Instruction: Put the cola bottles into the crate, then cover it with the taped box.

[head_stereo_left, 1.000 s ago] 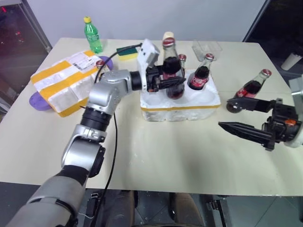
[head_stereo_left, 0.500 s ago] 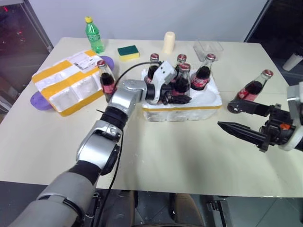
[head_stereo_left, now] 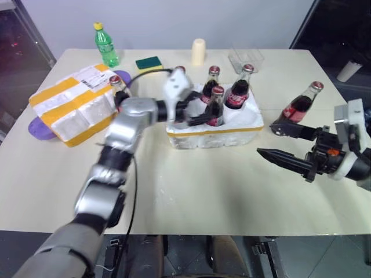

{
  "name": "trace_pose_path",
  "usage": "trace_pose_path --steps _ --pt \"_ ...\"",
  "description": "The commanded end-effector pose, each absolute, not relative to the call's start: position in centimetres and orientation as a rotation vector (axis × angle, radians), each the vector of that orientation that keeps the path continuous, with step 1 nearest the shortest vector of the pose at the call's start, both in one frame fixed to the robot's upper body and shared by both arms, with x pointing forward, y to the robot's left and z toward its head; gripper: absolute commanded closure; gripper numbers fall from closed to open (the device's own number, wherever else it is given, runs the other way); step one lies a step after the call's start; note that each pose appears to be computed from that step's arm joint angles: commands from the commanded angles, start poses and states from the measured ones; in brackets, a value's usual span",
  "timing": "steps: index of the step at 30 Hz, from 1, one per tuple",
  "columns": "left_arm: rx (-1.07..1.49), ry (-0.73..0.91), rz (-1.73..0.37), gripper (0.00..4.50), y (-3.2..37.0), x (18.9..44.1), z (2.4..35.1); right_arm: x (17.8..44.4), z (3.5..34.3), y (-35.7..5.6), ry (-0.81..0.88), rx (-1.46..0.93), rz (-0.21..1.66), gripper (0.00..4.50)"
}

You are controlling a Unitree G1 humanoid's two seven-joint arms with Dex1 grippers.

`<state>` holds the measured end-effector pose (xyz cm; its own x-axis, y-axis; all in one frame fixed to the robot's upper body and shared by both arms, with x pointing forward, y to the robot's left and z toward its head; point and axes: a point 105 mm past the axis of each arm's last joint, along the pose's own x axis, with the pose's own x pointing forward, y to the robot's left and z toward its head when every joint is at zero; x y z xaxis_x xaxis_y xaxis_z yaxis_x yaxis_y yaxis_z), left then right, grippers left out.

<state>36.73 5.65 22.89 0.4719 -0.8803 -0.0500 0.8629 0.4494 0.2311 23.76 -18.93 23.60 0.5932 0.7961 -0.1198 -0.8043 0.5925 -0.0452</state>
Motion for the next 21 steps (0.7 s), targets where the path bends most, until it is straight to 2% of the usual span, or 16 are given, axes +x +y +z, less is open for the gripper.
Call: trace_pose_path --steps 1,4,6,11,13,21 --pt "0.204 -0.235 -0.91 0.07 9.6 33.4 26.5 23.7 24.2 -18.8 0.054 -0.108 0.952 0.0" --pt "0.108 -0.287 -0.854 0.07 12.1 30.1 27.2 23.9 23.8 -18.8 0.066 -0.102 0.967 0.0" --pt "0.083 -0.258 -0.793 0.07 13.8 29.2 26.6 24.1 23.8 -18.7 0.068 -0.101 0.975 0.0" --pt "0.129 -0.13 -0.293 0.07 20.2 32.1 23.5 24.8 24.2 -18.6 0.062 -0.109 0.993 0.0" --pt "0.121 -0.096 -0.186 0.07 21.4 33.1 22.5 24.9 24.4 -18.4 0.058 -0.112 1.0 0.0" --pt "0.118 -0.046 -0.225 0.07 19.9 36.5 20.3 24.8 25.0 -17.7 0.039 -0.128 1.021 0.0"
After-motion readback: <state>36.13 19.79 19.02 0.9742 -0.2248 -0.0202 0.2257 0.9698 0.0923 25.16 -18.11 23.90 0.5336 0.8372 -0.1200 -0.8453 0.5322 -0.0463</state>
